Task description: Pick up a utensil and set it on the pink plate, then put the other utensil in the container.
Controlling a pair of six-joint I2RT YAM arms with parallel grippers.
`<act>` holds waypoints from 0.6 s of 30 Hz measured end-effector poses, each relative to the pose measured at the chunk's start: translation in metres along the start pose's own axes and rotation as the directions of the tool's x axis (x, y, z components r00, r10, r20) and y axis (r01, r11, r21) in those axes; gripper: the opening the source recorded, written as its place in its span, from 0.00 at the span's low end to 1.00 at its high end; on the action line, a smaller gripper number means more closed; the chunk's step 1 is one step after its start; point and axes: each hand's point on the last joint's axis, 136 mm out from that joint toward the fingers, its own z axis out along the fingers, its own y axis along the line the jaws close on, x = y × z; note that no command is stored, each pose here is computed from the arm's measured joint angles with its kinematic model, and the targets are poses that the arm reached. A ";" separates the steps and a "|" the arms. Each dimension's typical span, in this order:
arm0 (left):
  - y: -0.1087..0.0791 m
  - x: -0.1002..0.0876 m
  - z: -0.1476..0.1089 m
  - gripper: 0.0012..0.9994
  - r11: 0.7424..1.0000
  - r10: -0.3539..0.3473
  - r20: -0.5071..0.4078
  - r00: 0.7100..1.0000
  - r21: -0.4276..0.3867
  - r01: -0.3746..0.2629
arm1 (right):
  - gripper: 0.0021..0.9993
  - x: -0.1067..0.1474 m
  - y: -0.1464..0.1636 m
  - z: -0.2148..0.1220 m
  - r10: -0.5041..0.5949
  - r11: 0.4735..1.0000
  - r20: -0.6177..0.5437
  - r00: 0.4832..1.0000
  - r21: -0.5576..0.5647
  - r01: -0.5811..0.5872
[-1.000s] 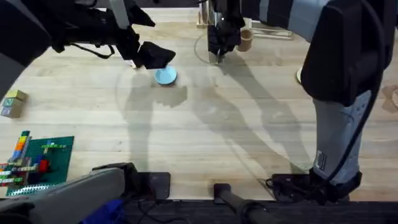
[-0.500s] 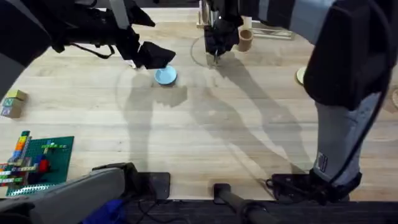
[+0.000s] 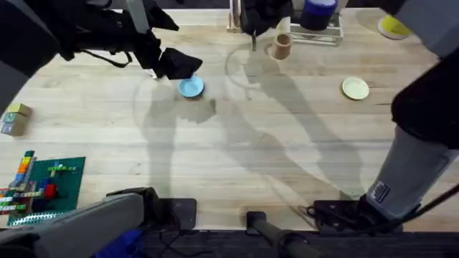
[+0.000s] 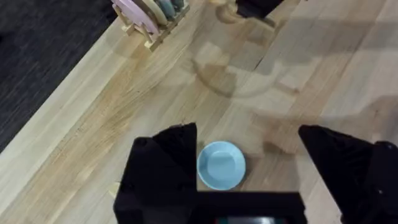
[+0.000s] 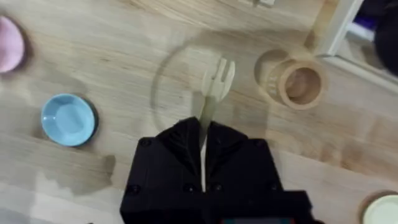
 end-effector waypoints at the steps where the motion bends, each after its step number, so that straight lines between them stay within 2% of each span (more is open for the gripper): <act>1: 0.000 0.000 0.000 1.00 1.000 0.000 0.000 1.000 0.000 0.000 | 0.03 -0.002 0.000 -0.006 -0.013 1.000 0.007 1.000 -0.001 0.013; 9: 0.000 0.000 0.000 1.00 1.000 0.000 0.000 1.000 0.000 0.000 | 0.03 -0.019 0.000 -0.043 -0.101 0.995 0.087 0.991 -0.010 0.102; 13: 0.000 0.000 0.000 1.00 1.000 0.000 0.000 1.000 0.000 0.000 | 0.03 -0.013 -0.005 -0.055 -0.133 0.991 0.065 0.989 0.007 0.132; 18: 0.000 0.000 0.000 1.00 1.000 0.000 0.000 1.000 0.000 0.000 | 0.03 0.007 -0.037 -0.077 -0.141 0.988 -0.014 0.990 0.053 0.142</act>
